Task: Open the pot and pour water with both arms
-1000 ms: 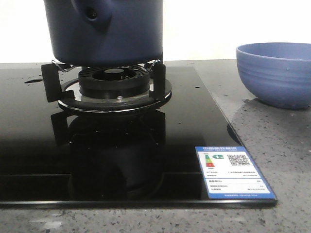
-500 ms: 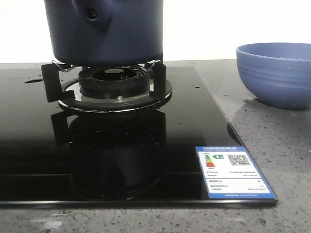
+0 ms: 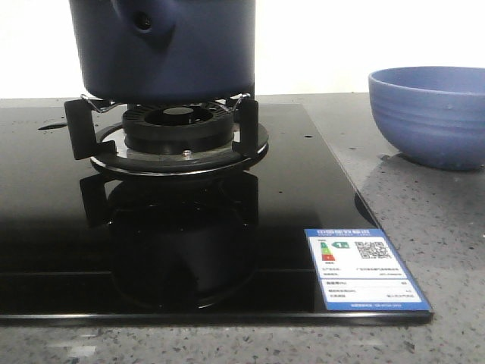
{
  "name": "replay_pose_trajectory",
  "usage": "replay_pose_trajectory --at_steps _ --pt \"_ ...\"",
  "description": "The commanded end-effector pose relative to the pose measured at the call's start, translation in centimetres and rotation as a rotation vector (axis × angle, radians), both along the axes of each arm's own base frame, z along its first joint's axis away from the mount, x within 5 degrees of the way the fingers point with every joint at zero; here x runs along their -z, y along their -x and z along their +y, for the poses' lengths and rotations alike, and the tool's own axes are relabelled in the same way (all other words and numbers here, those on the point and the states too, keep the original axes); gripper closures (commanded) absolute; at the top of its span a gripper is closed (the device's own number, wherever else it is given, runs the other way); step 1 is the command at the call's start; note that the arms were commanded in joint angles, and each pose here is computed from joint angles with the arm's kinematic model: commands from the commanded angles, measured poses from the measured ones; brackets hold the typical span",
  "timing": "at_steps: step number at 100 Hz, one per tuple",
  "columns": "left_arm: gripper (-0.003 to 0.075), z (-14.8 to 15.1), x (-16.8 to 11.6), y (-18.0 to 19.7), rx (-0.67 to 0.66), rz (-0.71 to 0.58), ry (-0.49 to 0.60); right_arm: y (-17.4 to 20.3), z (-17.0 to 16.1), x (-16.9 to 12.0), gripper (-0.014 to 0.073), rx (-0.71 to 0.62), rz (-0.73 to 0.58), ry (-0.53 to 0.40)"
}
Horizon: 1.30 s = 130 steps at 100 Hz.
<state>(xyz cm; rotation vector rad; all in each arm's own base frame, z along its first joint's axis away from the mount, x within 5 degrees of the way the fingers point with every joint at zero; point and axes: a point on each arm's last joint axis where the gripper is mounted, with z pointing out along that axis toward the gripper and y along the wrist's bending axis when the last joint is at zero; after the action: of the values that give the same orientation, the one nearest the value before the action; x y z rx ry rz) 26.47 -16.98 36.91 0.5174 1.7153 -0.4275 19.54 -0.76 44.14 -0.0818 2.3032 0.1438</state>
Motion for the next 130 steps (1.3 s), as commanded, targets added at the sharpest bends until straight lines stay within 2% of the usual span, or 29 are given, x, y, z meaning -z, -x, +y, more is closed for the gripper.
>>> replay_pose_trajectory --at_steps 1,21,33,42,45,54,57,60,66,74,82,100,113,130 --pt "0.0198 1.4 -4.4 1.9 -0.029 -0.146 0.097 0.4 -0.1 -1.3 0.0176 0.011 -0.088 0.001" --pt "0.0247 4.1 -8.7 6.1 -0.028 -0.279 0.182 0.3 0.2 -1.4 0.0176 0.001 -0.097 -0.027" --pt "0.0342 5.5 -10.5 8.4 -0.027 -0.358 0.207 0.1 0.7 -1.8 0.0206 -0.039 -0.155 -0.076" --pt "0.0461 6.6 -11.3 9.5 -0.045 -0.4 0.214 0.0 1.4 -2.2 0.0326 -0.087 -0.255 -0.15" --pt "0.0523 6.9 -11.4 9.6 -0.052 -0.406 0.212 0.0 1.7 -2.3 0.038 -0.101 -0.294 -0.173" --pt "0.0699 7.9 -11.6 9.9 -0.084 -0.414 0.199 0.2 2.1 -1.8 0.0585 -0.128 -0.414 -0.231" --pt "0.0742 8.3 -11.6 10.0 -0.094 -0.413 0.186 0.4 2.2 -1.6 0.0662 -0.134 -0.452 -0.235" --pt "0.074 8.6 -11.4 9.9 -0.105 -0.406 0.172 0.5 2.2 -1.2 0.0659 -0.14 -0.486 -0.227" --pt "0.0741 9.4 -10.8 9.9 -0.138 -0.388 0.149 0.8 2.1 0.0 0.0657 -0.128 -0.534 -0.216" --pt "0.0741 10.7 -9.6 10.2 -0.196 -0.368 0.127 1.6 2.0 1.8 0.0657 -0.128 -0.578 -0.148" --pt "0.0741 12.4 -8.2 11.0 -0.281 -0.36 0.15 2.5 1.9 4.0 0.0657 -0.118 -0.597 -0.1" --pt "0.0741 15.1 -2.5 13.9 -0.441 -0.345 0.175 5.9 2.1 8.3 0.0657 -0.097 -0.661 -0.03" --pt "0.0741 15.9 1.9 16.2 -0.486 -0.341 0.194 8.0 1.9 12.1 0.0657 -0.037 -0.662 -0.007" --pt "0.0741 16.3 5.4 18.5 -0.489 -0.329 0.244 9.8 1.3 15.3 0.0657 0.054 -0.669 0.019"
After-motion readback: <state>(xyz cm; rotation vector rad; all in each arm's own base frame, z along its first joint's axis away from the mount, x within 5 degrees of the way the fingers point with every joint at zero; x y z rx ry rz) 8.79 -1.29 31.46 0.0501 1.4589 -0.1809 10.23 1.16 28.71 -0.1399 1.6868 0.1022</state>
